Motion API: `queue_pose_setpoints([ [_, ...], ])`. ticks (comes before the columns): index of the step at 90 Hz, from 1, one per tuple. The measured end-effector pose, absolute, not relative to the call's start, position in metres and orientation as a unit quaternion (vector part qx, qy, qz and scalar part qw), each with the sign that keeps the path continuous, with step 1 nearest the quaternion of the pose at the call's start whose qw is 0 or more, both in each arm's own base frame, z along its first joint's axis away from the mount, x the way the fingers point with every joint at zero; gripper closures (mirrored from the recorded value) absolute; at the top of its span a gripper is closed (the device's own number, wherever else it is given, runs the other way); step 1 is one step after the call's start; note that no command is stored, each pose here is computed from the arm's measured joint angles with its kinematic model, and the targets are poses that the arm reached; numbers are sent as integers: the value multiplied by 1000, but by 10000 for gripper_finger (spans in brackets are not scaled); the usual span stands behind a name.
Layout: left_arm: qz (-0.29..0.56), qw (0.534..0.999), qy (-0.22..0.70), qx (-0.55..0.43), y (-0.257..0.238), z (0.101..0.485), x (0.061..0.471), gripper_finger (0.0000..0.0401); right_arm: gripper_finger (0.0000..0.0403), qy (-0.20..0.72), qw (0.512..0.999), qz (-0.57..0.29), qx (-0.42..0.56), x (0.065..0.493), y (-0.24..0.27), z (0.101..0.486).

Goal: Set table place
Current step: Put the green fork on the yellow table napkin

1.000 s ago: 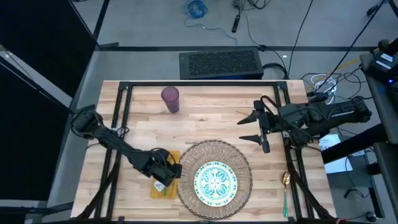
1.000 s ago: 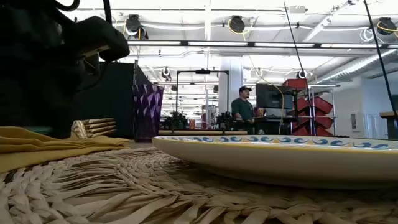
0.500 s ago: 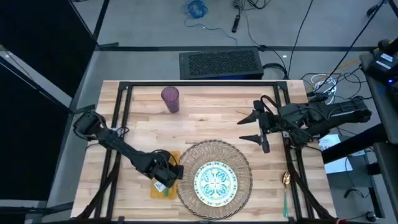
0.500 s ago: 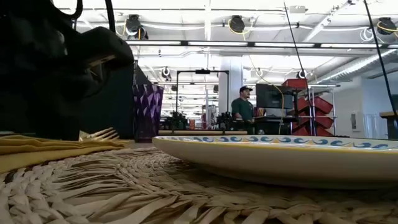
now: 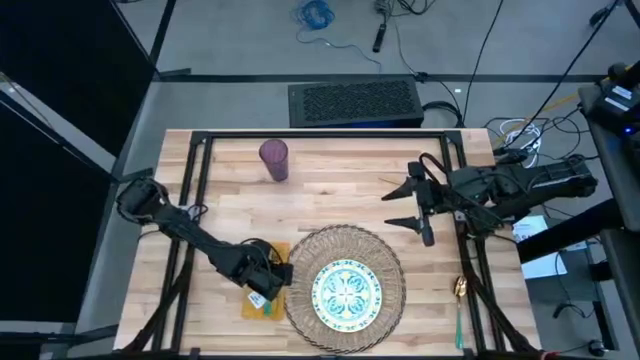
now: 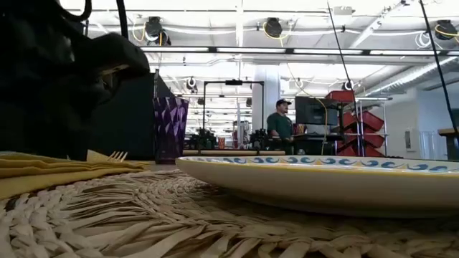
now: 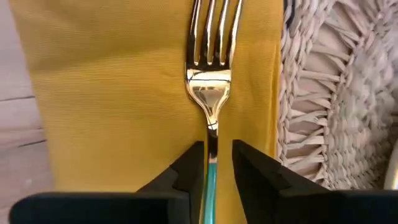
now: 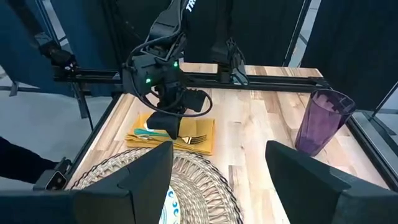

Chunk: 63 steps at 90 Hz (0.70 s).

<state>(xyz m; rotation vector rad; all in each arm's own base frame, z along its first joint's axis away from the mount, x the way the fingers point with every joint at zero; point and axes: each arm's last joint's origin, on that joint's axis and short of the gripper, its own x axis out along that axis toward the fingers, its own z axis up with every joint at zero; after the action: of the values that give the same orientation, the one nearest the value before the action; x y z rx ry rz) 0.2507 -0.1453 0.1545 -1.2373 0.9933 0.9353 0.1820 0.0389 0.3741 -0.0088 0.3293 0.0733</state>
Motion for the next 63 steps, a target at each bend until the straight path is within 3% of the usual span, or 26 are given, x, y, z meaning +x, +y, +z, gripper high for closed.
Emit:
queue_pose_setpoints([
  [63,403,610,429,-530,-145,156,250,333,160,165,985,49,-5,181,44,374],
])
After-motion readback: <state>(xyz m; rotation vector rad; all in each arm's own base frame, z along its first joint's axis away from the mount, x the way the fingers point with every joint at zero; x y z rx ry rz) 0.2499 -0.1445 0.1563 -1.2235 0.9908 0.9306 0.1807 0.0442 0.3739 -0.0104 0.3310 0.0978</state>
